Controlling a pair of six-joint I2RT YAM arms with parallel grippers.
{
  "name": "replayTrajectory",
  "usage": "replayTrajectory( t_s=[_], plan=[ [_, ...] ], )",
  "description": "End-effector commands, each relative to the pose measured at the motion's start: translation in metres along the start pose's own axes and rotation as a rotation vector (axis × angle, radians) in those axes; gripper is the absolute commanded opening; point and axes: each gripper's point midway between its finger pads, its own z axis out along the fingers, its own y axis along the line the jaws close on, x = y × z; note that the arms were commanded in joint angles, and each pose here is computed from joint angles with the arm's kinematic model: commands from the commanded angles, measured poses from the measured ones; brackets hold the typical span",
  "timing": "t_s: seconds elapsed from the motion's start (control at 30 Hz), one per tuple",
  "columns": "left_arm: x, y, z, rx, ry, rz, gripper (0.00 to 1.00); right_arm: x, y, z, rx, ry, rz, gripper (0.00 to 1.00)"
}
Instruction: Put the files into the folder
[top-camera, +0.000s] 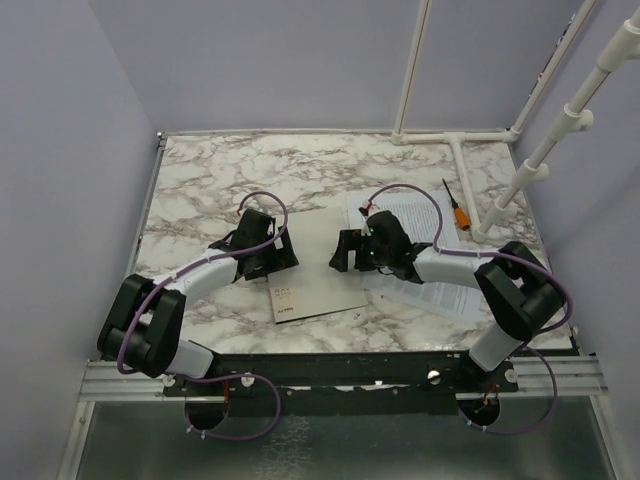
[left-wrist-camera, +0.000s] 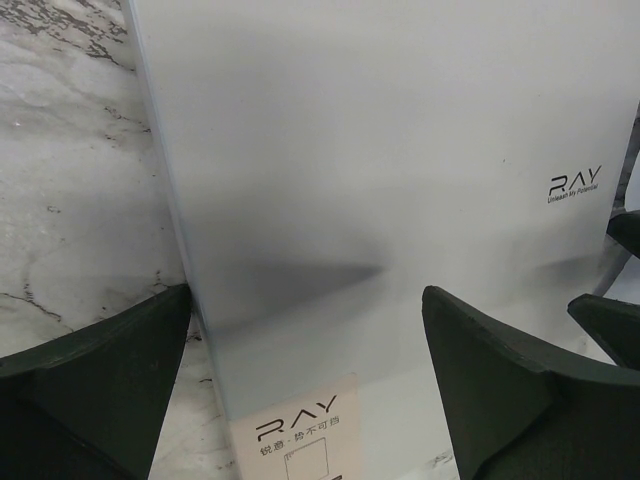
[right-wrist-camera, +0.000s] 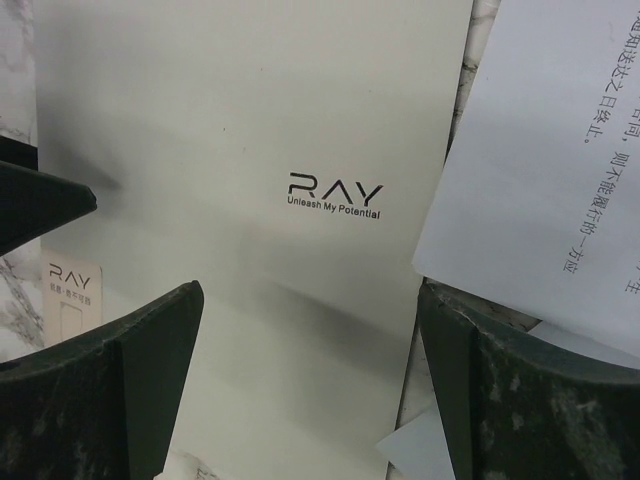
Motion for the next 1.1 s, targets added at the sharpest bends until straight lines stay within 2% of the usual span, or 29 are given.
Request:
replayTrajectory(
  t_s=[0.0,0.57,1.07],
  plan=[
    [0.005,-0.003,0.002,0.01,0.028,0.011,0.99,0.043,0.006,-0.006,-0.072,0.137,0.066,0.91],
    [0.001,-0.002,-0.004,0.002,0.002,0.014,0.99,0.016,0.067,-0.041,-0.367,0.039,0.131,0.87],
    [0.0,-0.02,-0.017,0.088,0.005,-0.002,0.99,0.001,0.09,-0.065,-0.512,-0.054,0.188,0.86]
  ],
)
